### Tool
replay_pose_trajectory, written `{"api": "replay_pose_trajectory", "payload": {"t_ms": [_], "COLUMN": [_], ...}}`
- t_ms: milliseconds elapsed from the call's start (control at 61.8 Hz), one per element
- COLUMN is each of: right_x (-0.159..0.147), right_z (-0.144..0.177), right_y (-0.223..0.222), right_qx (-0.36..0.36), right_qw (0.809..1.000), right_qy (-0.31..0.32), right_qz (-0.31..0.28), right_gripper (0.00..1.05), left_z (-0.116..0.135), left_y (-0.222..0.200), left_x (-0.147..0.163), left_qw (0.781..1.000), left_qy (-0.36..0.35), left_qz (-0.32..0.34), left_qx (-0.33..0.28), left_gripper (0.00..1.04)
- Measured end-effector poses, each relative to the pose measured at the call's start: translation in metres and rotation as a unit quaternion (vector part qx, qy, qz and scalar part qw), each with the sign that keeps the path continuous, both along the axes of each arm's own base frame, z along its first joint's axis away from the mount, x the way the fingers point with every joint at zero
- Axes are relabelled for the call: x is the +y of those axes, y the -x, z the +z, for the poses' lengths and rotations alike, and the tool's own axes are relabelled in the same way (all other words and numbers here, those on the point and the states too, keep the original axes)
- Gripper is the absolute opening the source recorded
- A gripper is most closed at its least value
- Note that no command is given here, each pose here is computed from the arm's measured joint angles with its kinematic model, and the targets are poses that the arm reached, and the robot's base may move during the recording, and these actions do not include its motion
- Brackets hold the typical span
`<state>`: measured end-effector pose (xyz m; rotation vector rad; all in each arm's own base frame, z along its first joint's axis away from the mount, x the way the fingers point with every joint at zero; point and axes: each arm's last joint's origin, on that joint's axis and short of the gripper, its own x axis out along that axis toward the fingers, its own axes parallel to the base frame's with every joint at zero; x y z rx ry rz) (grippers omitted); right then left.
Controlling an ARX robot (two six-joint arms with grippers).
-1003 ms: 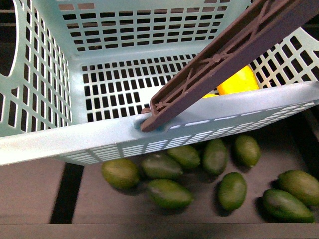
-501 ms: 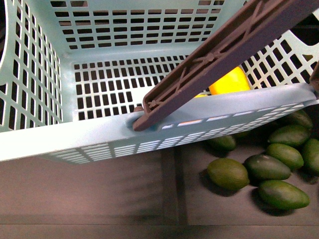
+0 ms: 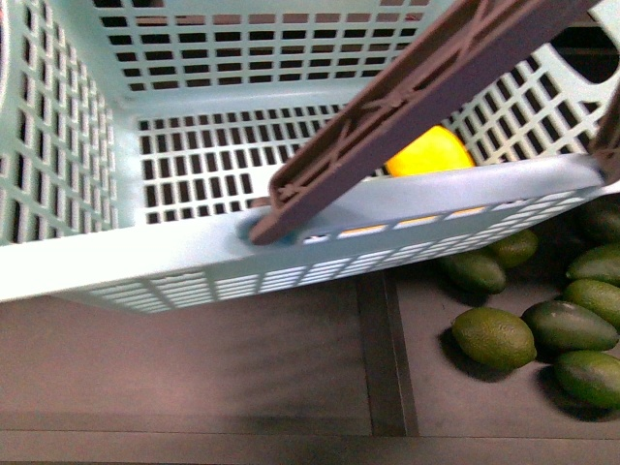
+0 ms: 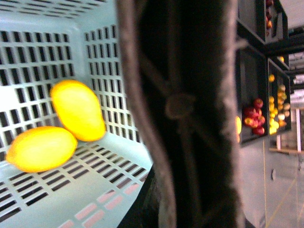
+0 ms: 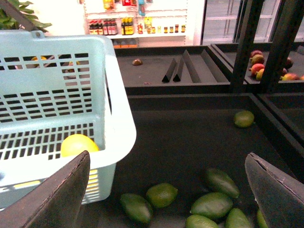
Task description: Pick lemon and mango into basket
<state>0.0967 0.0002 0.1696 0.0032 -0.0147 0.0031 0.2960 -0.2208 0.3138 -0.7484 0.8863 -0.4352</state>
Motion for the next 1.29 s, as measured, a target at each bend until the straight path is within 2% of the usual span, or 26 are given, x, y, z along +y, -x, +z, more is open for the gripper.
{"api": "replay_pose_trajectory", "payload": {"t_ms": [65, 146, 243, 388, 566, 712, 890, 1132, 1294], "right_x": [0.0, 0.0, 0.0, 0.0, 0.0, 0.0, 0.0, 0.0, 0.0], "right_z": [0.0, 0.0, 0.0, 0.0, 0.0, 0.0, 0.0, 0.0, 0.0], "right_y": [0.0, 0.0, 0.0, 0.0, 0.0, 0.0, 0.0, 0.0, 0.0], "right_qx": [0.0, 0.0, 0.0, 0.0, 0.0, 0.0, 0.0, 0.0, 0.0], "right_qw": [1.0, 1.0, 1.0, 1.0, 1.0, 1.0, 1.0, 1.0, 1.0], "right_qy": [0.0, 0.0, 0.0, 0.0, 0.0, 0.0, 0.0, 0.0, 0.0], "right_qz": [-0.001, -0.001, -0.001, -0.001, -0.001, -0.001, -0.001, -0.001, -0.001], "right_gripper": [0.96, 0.96, 0.96, 0.96, 0.96, 0.96, 0.96, 0.96, 0.96], "left_z": [-0.003, -0.004, -0.008, -0.024, -0.056, -0.079, -0.115, -0.152, -0.159], "left_y": [-0.003, -0.02, -0.057, -0.102, -0.157, -0.193, -0.236, -0.252, -0.243], "left_x": [-0.006, -0.016, -0.015, -0.014, -0.007, 0.01, 0.045, 0.105, 0.115], "left_qw": [0.994, 0.973, 0.959, 0.95, 0.933, 0.917, 0.896, 0.879, 0.887], "left_qy": [0.006, 0.04, 0.054, 0.063, 0.105, 0.113, 0.096, 0.085, 0.091], "left_qz": [0.11, 0.225, 0.277, 0.304, 0.337, 0.375, 0.428, 0.463, 0.445], "left_qx": [0.013, 0.018, 0.015, 0.025, 0.063, 0.071, 0.067, 0.074, 0.085], "left_gripper": [0.05, 0.05, 0.05, 0.05, 0.05, 0.05, 0.05, 0.05, 0.05]}}
